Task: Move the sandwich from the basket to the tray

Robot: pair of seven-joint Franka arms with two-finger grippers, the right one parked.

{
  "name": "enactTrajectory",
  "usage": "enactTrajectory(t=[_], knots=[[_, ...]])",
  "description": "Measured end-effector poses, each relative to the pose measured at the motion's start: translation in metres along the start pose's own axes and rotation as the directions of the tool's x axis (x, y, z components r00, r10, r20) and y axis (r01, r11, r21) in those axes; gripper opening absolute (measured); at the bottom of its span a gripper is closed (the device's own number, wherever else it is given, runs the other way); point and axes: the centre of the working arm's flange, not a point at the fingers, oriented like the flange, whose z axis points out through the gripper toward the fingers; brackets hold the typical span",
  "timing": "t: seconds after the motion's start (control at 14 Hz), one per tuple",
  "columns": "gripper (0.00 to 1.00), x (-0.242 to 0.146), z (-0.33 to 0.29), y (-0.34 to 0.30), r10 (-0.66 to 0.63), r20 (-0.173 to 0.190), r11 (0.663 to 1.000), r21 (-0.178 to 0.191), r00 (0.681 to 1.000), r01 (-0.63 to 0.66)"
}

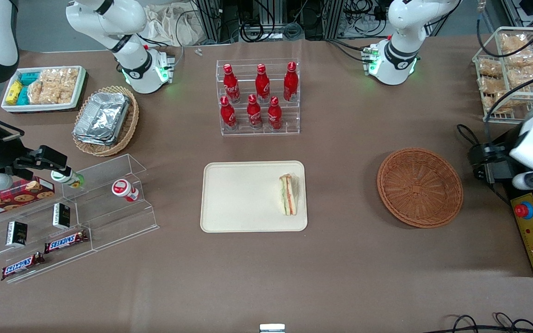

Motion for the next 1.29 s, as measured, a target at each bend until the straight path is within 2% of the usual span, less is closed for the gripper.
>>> enactTrajectory(t=[0.29,1.07,1.29], knots=[[1.0,-0.005,-0.007,-0.028,0.116,-0.011,0.993,-0.01,0.993,-0.116],[1.0,-0.007,-0.011,-0.042,0.102,-0.017,0.995,-0.003,0.995,-0.102],[1.0,-0.006,-0.007,-0.05,0.081,-0.007,0.997,-0.004,0.997,-0.081]])
